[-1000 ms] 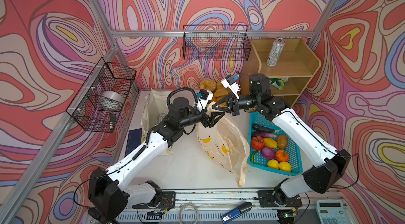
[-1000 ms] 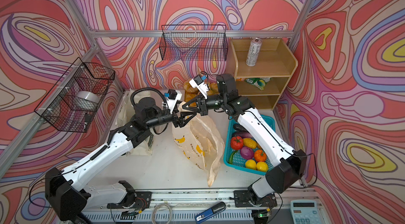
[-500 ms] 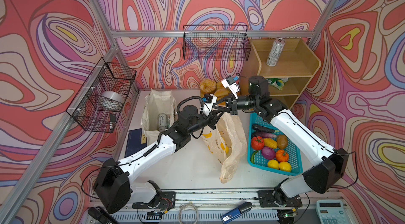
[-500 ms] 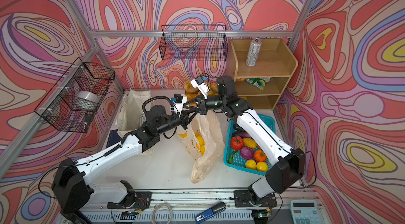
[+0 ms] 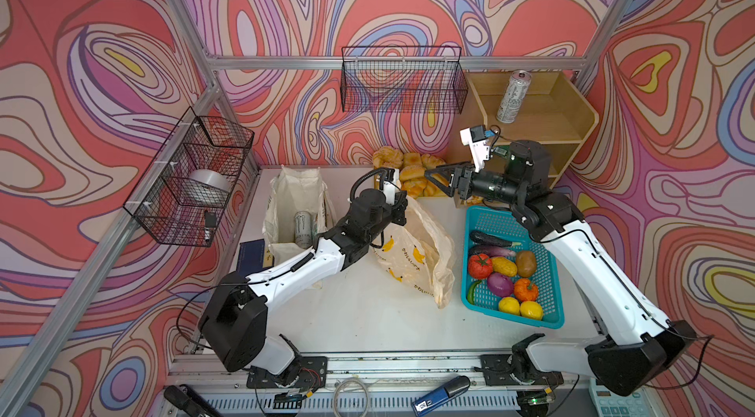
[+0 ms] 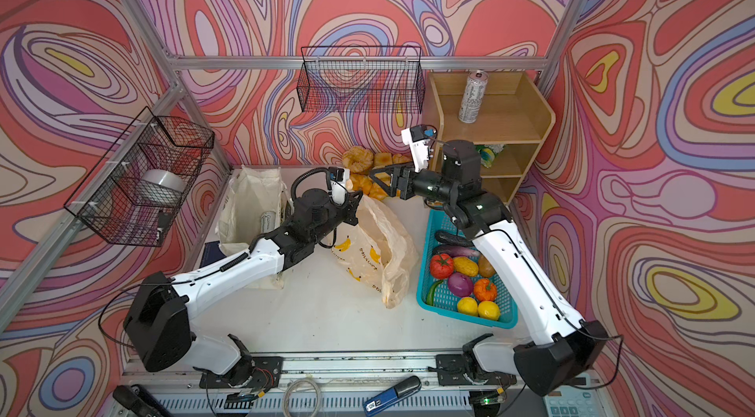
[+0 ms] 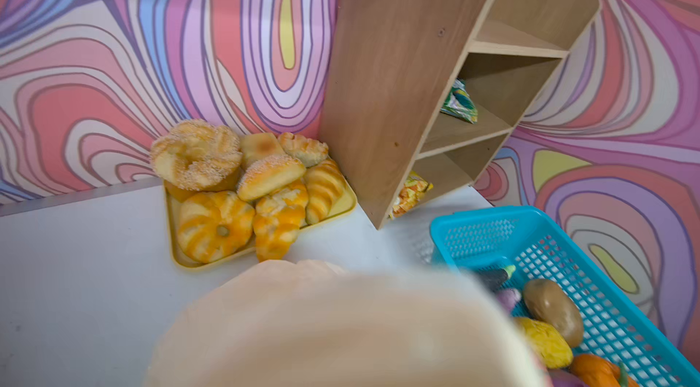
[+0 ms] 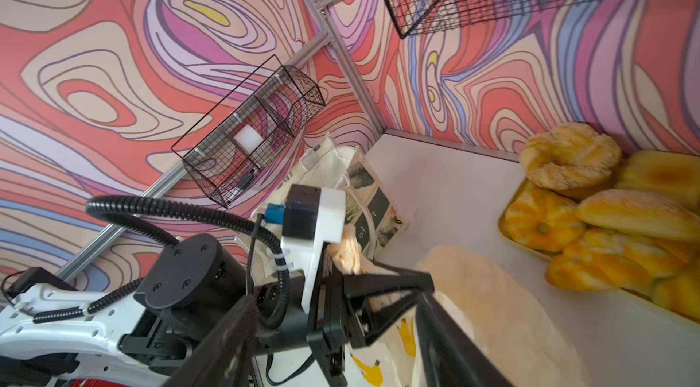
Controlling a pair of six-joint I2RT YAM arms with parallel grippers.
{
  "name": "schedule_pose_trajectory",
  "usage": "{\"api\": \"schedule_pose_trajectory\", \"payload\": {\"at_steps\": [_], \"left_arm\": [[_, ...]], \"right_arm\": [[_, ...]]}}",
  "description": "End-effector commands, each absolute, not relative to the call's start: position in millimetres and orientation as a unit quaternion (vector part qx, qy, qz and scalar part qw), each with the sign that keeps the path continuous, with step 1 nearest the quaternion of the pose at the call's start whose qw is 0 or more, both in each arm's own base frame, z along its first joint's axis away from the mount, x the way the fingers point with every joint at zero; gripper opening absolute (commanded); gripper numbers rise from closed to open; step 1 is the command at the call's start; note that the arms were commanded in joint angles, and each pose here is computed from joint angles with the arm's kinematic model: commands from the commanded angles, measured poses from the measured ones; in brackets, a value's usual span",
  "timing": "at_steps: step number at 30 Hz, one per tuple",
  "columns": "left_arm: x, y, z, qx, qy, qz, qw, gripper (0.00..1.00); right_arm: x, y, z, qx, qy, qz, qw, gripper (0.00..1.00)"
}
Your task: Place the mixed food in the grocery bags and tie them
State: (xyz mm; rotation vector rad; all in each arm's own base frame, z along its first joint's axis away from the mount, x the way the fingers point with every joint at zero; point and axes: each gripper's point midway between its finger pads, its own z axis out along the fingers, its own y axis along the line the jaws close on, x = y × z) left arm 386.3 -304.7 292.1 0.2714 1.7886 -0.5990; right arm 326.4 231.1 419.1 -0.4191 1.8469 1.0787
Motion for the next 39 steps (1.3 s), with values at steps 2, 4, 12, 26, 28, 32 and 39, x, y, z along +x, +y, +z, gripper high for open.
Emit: {"api": "schedule_pose_trajectory", "payload": {"at_steps": [2,4,12,26,28,32,39], "left_arm": [[412.3,-283.8,304.8,0.050,0.777,-0.197,0.595,0.00],[420.2,-278.9,301.7,0.033,0.786,-0.177,0.591,0.00],[442.4,-260.6,286.4,-0.035,0.810,-0.112,0.575,0.00],[440.8,-253.3,276.3,-0.063,0.820,-0.103,0.560,0.00],[440.5,-251.8,275.0,-0.064,0.821,-0.101,0.558,0.00],[439.6,-251.9,271.8,-0.060,0.822,-0.105,0.557,0.00],[439.1,-242.1,270.6,-0.060,0.827,-0.131,0.544,0.00]], "right_arm": [[317.1,201.5,355.9,-0.090,0.827,0.374,0.410,0.76],[303.2,196.4,343.1,-0.085,0.835,0.371,0.396,0.79],[259.4,179.3,297.1,-0.075,0.863,0.352,0.353,0.85],[288.0,133.2,214.5,-0.012,0.920,0.188,0.343,0.85],[296.3,131.6,209.8,-0.010,0.922,0.175,0.346,0.84],[319.1,129.9,216.7,-0.007,0.918,0.155,0.364,0.76],[325.8,118.1,216.5,-0.004,0.922,0.113,0.369,0.79]]}}
